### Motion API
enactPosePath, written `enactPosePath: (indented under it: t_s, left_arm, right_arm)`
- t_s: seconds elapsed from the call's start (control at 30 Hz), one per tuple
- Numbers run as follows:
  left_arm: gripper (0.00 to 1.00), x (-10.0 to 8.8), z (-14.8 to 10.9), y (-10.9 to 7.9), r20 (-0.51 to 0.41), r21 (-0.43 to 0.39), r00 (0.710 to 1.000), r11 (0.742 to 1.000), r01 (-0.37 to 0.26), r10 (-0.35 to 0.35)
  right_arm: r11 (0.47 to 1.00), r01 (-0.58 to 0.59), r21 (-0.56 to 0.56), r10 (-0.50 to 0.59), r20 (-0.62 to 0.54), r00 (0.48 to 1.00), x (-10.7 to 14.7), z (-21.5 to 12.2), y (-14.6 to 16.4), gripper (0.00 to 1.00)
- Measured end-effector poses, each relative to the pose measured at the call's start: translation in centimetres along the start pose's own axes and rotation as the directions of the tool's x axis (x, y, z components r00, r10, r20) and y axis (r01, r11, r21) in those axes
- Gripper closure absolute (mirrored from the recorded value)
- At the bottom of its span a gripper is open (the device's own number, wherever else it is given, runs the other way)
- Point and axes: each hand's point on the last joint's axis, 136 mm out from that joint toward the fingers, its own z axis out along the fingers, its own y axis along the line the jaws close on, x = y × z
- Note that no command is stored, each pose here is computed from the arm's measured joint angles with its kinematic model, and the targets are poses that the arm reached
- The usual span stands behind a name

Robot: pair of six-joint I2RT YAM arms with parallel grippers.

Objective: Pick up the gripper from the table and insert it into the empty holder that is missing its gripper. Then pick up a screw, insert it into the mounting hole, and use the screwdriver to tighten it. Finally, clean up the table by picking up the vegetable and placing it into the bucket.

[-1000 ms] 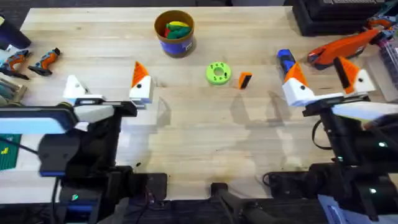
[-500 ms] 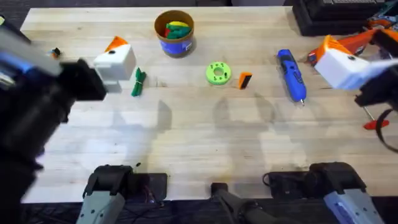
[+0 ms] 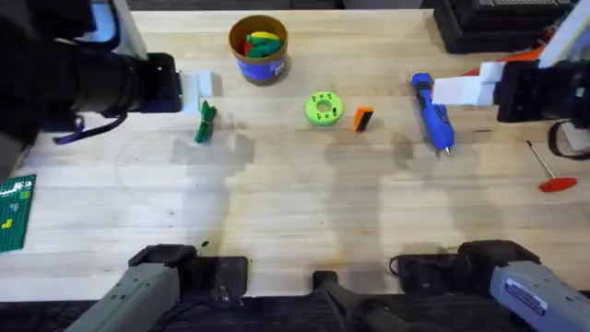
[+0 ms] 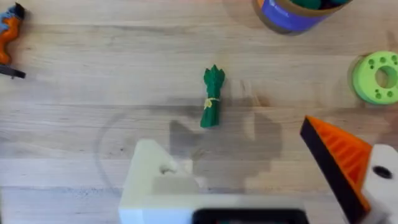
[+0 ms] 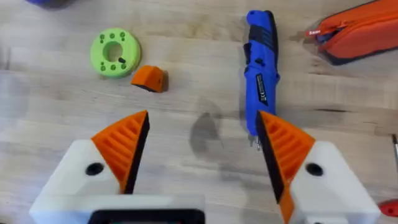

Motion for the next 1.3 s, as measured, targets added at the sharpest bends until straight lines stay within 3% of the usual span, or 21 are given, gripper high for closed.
enactPosePath:
  t_s: [0.4, 0.7, 1.0, 1.1, 1.3]
  left_arm:
    - [0.015, 2.0, 4.7, 0.1, -0.186, -0.007, 0.983, 1.0, -0.001, -0.001]
    - [0.016, 2.6, 5.0, 0.2, -0.226, 0.005, 0.972, 0.998, -0.057, 0.056]
    - [0.016, 0.0, 3.8, 2.0, -0.242, -0.006, 0.965, 0.994, -0.11, 0.105]
    - [0.015, -0.4, 5.1, 2.0, -0.259, 0.005, 0.957, 0.991, -0.132, 0.129]
    - [0.015, 1.0, 9.2, 2.1, -0.366, 0.031, 0.918, 0.988, -0.151, 0.152]
  right_arm:
    - [1.0, -0.014, 0.001, 0.014, -0.107, 0.994, 1.1, 2.0, -0.3, 0.011]
    - [1.0, -0.016, 0.001, 0.016, -0.12, 0.993, 1.2, 2.2, -0.3, 0.01]
    - [1.0, -0.016, 0.001, 0.016, -0.12, 0.993, 1.2, 2.2, -0.3, 0.01]
    - [1.0, -0.016, 0.001, 0.016, -0.12, 0.993, 1.2, 2.2, -0.3, 0.01]
    - [1.0, -0.016, 0.001, 0.016, -0.12, 0.993, 1.2, 2.2, -0.3, 0.01]
